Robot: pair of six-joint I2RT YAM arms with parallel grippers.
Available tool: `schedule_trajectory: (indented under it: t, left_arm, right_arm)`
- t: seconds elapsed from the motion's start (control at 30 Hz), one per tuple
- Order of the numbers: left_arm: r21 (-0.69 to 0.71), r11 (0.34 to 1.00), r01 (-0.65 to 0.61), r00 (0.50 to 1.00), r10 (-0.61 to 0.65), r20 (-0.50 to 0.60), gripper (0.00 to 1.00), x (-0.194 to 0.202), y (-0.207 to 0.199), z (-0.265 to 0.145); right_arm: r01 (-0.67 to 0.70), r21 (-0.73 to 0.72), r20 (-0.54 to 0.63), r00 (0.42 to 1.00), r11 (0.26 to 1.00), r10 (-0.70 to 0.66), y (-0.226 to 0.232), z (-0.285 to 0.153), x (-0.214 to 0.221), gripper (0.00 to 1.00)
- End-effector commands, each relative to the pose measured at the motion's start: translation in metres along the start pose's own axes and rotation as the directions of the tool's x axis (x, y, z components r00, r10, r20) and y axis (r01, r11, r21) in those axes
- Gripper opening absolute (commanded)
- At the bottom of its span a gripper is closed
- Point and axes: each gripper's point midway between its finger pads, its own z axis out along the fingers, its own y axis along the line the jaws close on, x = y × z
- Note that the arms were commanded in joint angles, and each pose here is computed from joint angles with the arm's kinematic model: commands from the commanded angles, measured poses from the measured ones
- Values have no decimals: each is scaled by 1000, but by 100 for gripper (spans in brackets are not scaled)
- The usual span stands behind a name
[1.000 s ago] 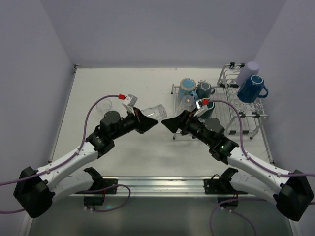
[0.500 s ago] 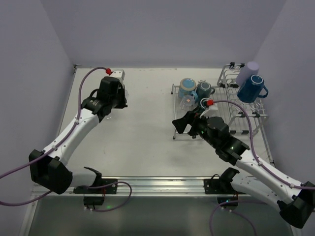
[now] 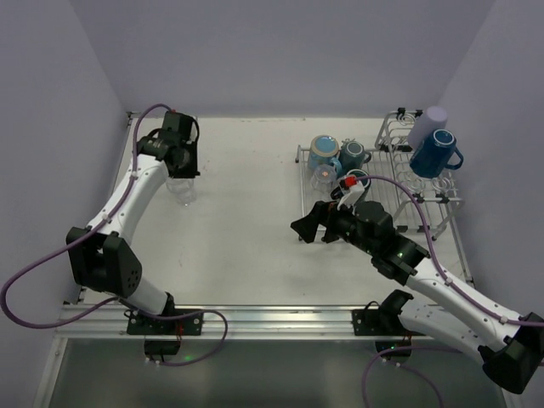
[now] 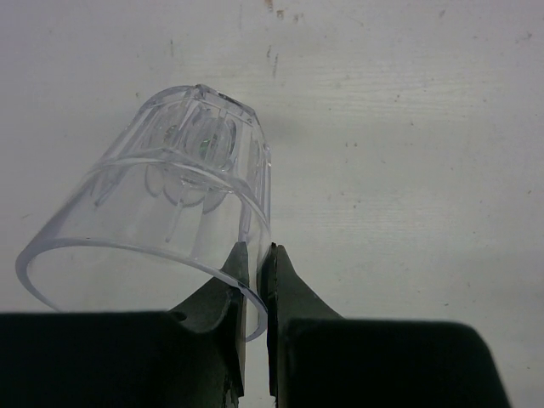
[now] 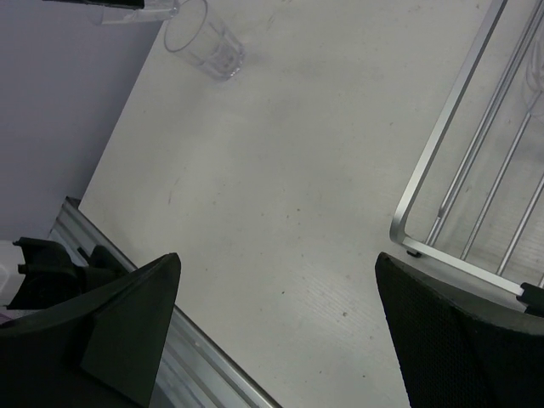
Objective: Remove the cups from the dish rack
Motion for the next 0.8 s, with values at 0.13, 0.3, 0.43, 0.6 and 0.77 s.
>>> schedule_trajectory:
  t: [0.13,0.3,0.43,0.6,0.77]
  left_arm:
    - [-64,998,-29,998,26,-50,0,-5,23,-2]
    - [-103,994,-28,996,18,-92,0,5,29,7]
    - [-124,992,-34,993,20,-113,0,15,33,12]
    - [-116,993,-34,993,20,-116,2,15,31,17]
    - [-84,996,-39,989,27,-146,7,21,25,27]
  right_arm:
    - [33,-77,20,999,996,-31,15,-5,-7,99]
    - [33,-76,19,999,997,-31,14,-5,-5,99]
    - [37,-60,21,999,997,-36,11,-4,-4,99]
    - [37,-56,22,999,998,-36,10,-2,-4,99]
    - [34,-48,12,999,998,-34,8,1,-2,99]
